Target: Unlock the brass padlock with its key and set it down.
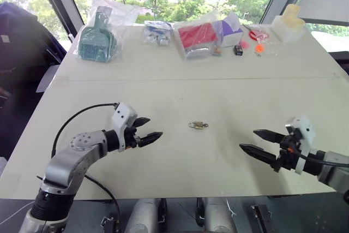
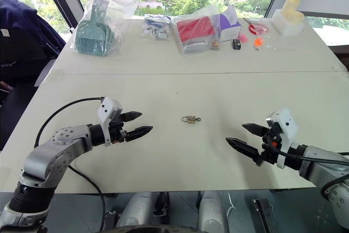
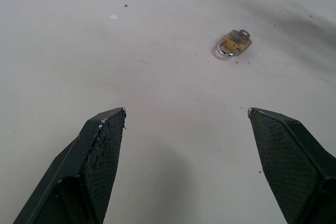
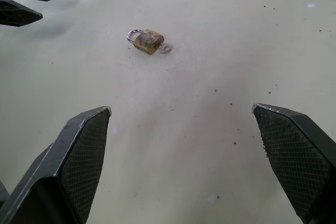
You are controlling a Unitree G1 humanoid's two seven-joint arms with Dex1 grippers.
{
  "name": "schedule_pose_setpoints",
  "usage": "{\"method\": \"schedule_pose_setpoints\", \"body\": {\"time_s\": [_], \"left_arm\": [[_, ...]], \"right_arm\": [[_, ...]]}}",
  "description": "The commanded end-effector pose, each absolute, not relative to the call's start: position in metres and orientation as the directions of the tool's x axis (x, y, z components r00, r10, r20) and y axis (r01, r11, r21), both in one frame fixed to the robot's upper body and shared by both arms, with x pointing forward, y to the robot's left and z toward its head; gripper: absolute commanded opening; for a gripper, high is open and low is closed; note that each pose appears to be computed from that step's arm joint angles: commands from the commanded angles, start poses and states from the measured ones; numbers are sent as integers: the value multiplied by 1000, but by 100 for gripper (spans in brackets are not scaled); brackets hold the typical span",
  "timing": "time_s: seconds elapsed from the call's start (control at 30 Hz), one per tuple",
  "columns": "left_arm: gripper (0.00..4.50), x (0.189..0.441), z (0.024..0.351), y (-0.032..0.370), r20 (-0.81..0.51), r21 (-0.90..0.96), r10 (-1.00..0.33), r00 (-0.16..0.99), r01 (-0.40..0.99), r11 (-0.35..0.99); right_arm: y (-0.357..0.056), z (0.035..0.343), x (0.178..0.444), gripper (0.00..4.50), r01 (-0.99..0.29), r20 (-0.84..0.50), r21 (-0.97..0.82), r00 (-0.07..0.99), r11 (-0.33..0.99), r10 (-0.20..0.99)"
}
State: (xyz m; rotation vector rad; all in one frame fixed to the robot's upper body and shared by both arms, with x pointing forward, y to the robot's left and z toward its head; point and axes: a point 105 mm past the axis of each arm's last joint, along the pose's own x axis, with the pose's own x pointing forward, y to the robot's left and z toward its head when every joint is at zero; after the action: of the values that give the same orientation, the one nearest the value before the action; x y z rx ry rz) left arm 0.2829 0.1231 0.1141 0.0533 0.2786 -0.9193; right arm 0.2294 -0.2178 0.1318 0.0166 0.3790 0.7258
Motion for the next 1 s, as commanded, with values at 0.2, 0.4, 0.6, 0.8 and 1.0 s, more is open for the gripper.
{"method": "schedule_pose_setpoints", "body": {"time_s": [0.2,0.4,0.6,0.8,1.0], "left_arm": [[387,284,130,123,-209,-30,-786,581,800,599],[387,285,130,124,-215,-29,-786,580,800,599],[387,301,141,124,-250,76,-787,564,822,565],[387,325,151,111,-376,231,-840,391,918,323],[387,360,158,62,-455,351,-862,223,935,56]], "right_arm": [[-210,137,230,447,-667,-305,108,683,737,663],[-207,137,230,447,-664,-304,109,686,740,661],[-202,139,237,447,-676,-300,104,677,729,672],[-194,144,241,447,-696,-306,96,660,712,686],[-196,141,231,447,-674,-329,66,682,736,653]]}}
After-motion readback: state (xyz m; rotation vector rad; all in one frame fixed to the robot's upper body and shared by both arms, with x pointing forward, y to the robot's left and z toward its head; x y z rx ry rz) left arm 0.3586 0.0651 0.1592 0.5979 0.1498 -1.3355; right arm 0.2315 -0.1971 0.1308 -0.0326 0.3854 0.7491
